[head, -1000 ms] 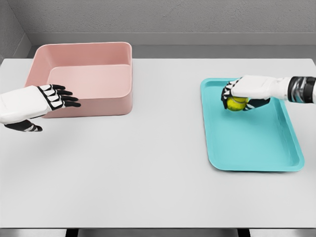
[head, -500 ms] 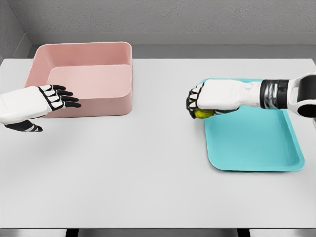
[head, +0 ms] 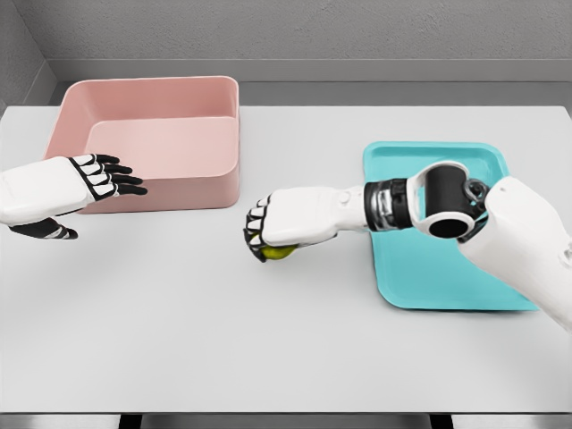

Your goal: Put the tennis from the blue tray into the pink basket with both arms

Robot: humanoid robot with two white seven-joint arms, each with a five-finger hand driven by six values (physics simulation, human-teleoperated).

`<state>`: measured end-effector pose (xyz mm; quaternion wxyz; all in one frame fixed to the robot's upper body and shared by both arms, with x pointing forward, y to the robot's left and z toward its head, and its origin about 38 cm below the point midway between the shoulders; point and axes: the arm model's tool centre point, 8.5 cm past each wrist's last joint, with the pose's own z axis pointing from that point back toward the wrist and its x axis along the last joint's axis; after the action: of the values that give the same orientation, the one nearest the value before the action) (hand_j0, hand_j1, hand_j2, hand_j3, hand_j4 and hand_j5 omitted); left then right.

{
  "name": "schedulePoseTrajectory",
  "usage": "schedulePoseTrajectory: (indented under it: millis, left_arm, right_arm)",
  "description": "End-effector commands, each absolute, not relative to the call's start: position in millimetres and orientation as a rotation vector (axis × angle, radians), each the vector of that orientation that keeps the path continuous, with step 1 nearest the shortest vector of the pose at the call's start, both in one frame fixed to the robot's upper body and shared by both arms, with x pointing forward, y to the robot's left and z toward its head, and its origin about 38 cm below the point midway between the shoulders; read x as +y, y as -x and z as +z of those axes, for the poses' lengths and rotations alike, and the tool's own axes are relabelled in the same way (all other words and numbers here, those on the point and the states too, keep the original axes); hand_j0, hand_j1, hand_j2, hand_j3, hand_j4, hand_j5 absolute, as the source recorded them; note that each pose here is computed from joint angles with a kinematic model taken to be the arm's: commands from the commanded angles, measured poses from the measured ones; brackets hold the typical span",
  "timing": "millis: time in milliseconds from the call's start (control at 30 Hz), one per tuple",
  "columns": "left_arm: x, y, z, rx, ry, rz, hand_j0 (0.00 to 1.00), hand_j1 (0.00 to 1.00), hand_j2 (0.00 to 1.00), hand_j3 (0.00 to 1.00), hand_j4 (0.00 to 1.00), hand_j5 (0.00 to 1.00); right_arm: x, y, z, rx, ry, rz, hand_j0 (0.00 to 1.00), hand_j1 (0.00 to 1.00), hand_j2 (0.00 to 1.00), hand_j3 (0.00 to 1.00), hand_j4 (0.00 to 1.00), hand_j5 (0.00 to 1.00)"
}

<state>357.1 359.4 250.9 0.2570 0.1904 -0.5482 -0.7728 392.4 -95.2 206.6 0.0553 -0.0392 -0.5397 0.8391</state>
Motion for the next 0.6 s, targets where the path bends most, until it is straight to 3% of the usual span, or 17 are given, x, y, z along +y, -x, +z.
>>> schedulePoseTrajectory:
  millis: [0,233,567]
  left_arm:
    - [359.9,-357.2,251.7,-1.489,-0.515,-2.091,1.00,1.00,1.00,1.00,1.00,1.00]
    - [359.8,-357.1,251.7,-1.490,-0.514,-2.090,1.00,1.00,1.00,1.00,1.00,1.00]
    - [359.8,-357.1,251.7,-1.490,-0.514,-2.090,1.00,1.00,1.00,1.00,1.00,1.00]
  right_arm:
    - [-81.7,-386.6,202.8,-1.657,0.076,2.554,0.43,0.43,0.43,0.43,0.43,0.43]
    - [-50.4,-382.9,184.2,-1.645,0.016,2.582,0.43,0.43,0.43,0.43,0.43,0.43]
    - [-56.5,-400.2,166.8,-1.560,0.025,2.553,0.43,0.43,0.43,0.43,0.43,0.43]
